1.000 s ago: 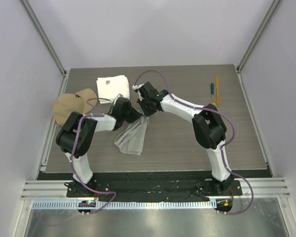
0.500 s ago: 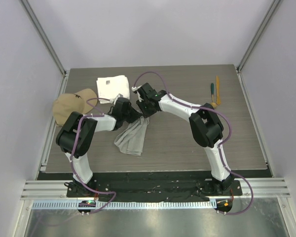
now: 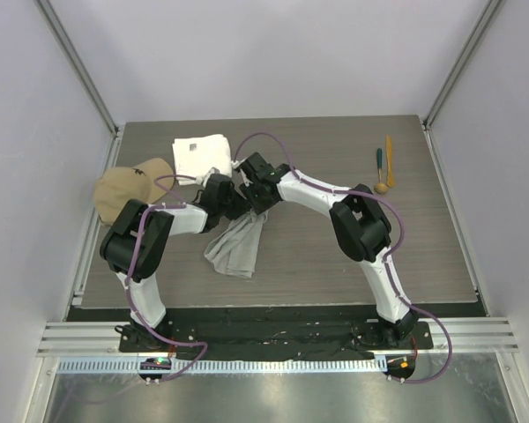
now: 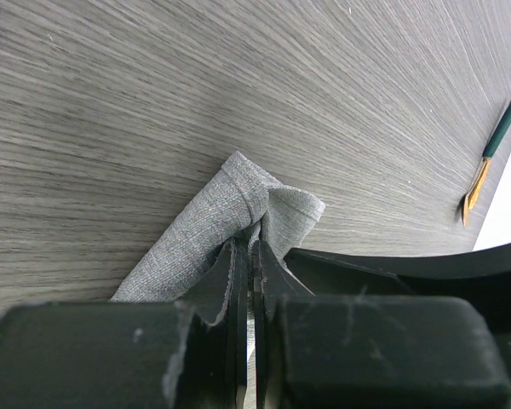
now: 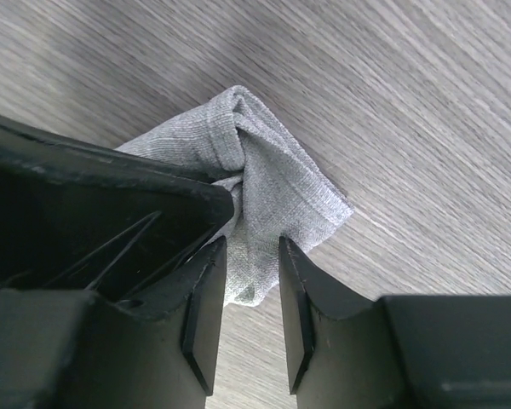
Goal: Fold the napkin into a case and place the utensils inside
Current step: Stuff the top corner of the smaller-rectangle-folded napkin into the folded napkin.
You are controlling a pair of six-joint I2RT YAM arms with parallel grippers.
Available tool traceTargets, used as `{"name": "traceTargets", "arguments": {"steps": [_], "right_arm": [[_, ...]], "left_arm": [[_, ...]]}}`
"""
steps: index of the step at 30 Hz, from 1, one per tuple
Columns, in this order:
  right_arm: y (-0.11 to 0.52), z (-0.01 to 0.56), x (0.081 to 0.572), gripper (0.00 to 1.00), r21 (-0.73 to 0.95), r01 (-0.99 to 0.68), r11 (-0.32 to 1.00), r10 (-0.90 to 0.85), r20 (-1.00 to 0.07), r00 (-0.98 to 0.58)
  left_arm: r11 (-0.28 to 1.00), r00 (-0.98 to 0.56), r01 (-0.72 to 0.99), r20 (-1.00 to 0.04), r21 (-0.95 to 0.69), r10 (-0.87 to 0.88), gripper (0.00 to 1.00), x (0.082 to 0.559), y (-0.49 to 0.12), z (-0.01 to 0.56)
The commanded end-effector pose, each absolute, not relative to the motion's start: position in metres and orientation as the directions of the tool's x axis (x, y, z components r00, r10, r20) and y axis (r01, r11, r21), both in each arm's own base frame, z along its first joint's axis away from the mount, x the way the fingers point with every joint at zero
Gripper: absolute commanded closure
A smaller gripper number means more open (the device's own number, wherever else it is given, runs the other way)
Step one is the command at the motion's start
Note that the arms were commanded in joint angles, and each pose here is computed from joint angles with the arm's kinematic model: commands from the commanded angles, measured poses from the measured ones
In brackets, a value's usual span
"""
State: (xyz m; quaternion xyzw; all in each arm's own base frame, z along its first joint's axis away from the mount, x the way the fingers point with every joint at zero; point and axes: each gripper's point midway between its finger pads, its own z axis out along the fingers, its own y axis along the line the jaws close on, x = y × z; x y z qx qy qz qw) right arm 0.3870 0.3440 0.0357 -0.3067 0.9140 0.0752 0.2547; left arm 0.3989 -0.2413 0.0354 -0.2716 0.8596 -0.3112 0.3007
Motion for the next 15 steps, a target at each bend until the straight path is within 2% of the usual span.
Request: {"name": "traceTargets", "arguments": {"steps": [1,3,5,11,15], "right_arm": [[0.348,0.053,0.400,0.69,-0.063,-0.592,0.803,-0.521,-0.555,-0.648],[0.349,0.056,0.403,0.74,-0.074,-0.584,0.808,-0.517,-0.564,-0.644],[0.349,0.060,0.403,0.87,-0.070,-0.578,0.813,-0.508,-0.571,-0.645],[0.352,0.079,0.403,0.99,-0.034,-0.564,0.825,-0.472,-0.590,-0.655],[0.355,0.085,0.397,0.99,0.050,-0.554,0.831,-0.426,-0.581,-0.693]], "left_arm": [[0.646,-0.654,-0.253,-0.365,-0.720,-0.663,0.96,0.409,-0.247,0.052],[0.645,-0.658,-0.254,-0.360,-0.720,-0.661,0.96,0.409,-0.247,0.051],[0.643,-0.662,-0.244,-0.359,-0.726,-0.657,0.96,0.409,-0.249,0.051],[0.637,-0.658,-0.241,-0.359,-0.732,-0.662,0.98,0.409,-0.249,0.053],[0.632,-0.650,-0.225,-0.369,-0.741,-0.664,0.98,0.410,-0.251,0.063]]}}
